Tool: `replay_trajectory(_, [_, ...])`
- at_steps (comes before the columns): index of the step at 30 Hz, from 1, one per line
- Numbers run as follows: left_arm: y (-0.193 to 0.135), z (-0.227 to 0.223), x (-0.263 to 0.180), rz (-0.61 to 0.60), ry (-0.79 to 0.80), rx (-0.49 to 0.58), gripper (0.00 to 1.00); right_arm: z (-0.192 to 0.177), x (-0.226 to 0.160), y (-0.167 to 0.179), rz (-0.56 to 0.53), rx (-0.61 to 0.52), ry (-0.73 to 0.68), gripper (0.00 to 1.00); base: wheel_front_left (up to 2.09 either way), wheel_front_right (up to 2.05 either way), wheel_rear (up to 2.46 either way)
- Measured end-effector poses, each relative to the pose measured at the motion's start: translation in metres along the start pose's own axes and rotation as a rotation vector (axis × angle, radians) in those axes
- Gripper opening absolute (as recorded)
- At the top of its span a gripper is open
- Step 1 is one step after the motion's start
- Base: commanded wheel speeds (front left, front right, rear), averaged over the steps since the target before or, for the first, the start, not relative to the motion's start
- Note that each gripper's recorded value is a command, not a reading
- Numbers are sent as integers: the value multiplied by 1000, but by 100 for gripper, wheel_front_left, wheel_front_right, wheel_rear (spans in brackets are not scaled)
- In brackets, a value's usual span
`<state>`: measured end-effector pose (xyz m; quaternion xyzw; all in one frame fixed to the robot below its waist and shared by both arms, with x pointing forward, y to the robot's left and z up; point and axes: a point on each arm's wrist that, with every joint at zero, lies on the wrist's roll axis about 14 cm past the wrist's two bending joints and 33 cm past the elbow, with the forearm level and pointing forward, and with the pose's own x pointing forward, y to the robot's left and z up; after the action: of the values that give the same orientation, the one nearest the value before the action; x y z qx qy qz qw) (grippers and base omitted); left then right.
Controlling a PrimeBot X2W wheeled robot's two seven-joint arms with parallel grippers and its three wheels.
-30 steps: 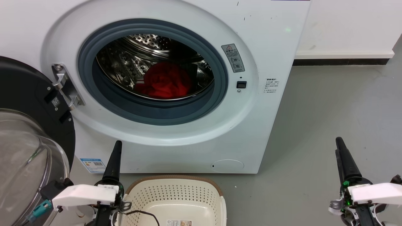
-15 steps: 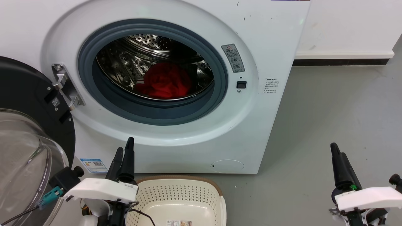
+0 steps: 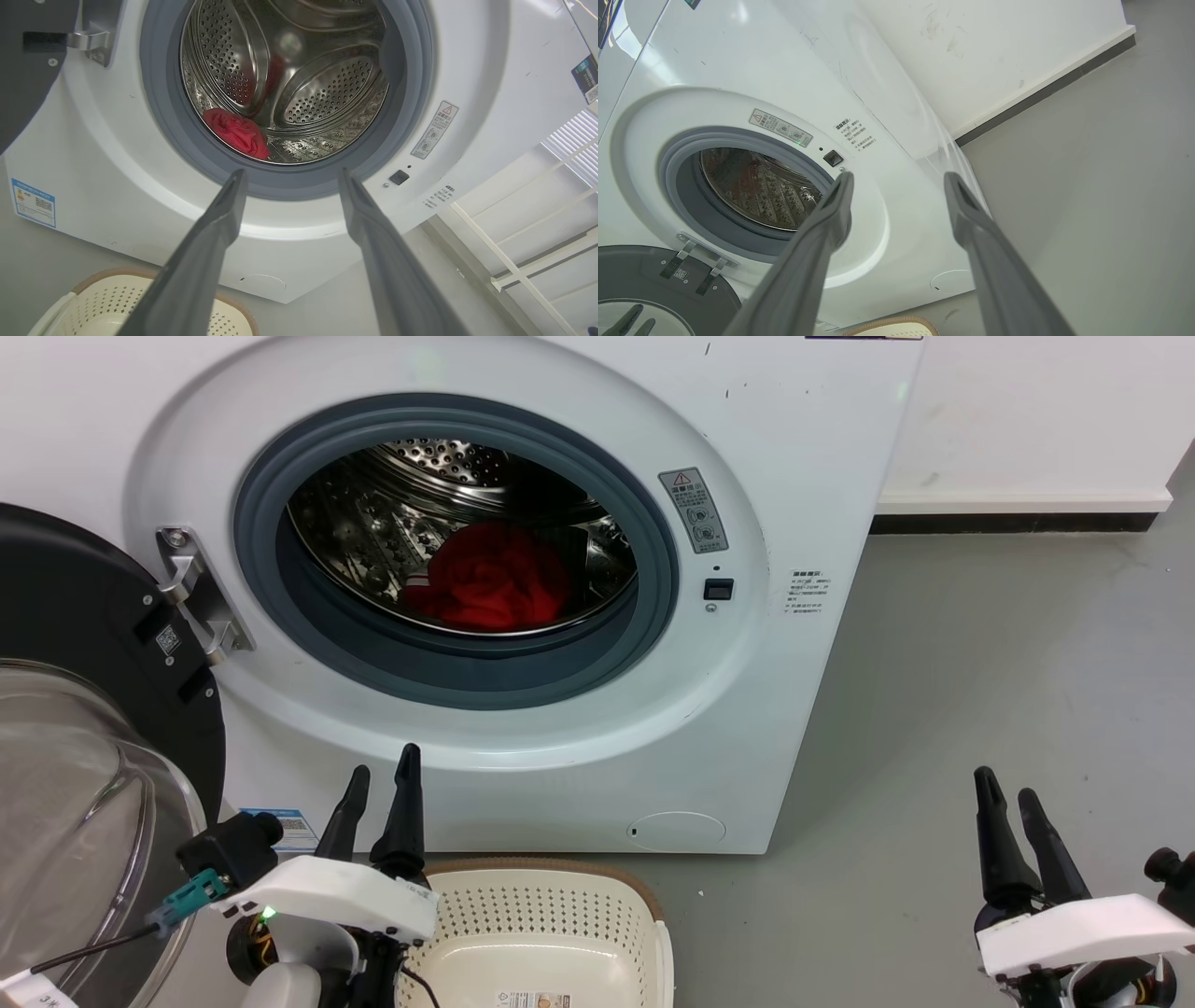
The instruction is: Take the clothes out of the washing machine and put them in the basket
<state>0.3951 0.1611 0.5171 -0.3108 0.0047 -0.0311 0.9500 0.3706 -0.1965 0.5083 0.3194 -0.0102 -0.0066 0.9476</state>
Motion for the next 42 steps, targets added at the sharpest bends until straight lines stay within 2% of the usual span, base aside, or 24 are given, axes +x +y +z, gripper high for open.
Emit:
replay_trajectory(22, [-10,3,2,-31,-31,298,100,4,-5,9,41,-279,-4,100,0,0,0])
replay_trajectory(42, [-13,11,2,-30,-90,478,100,5,-8,13,63,-476,-14,100,0,0,0])
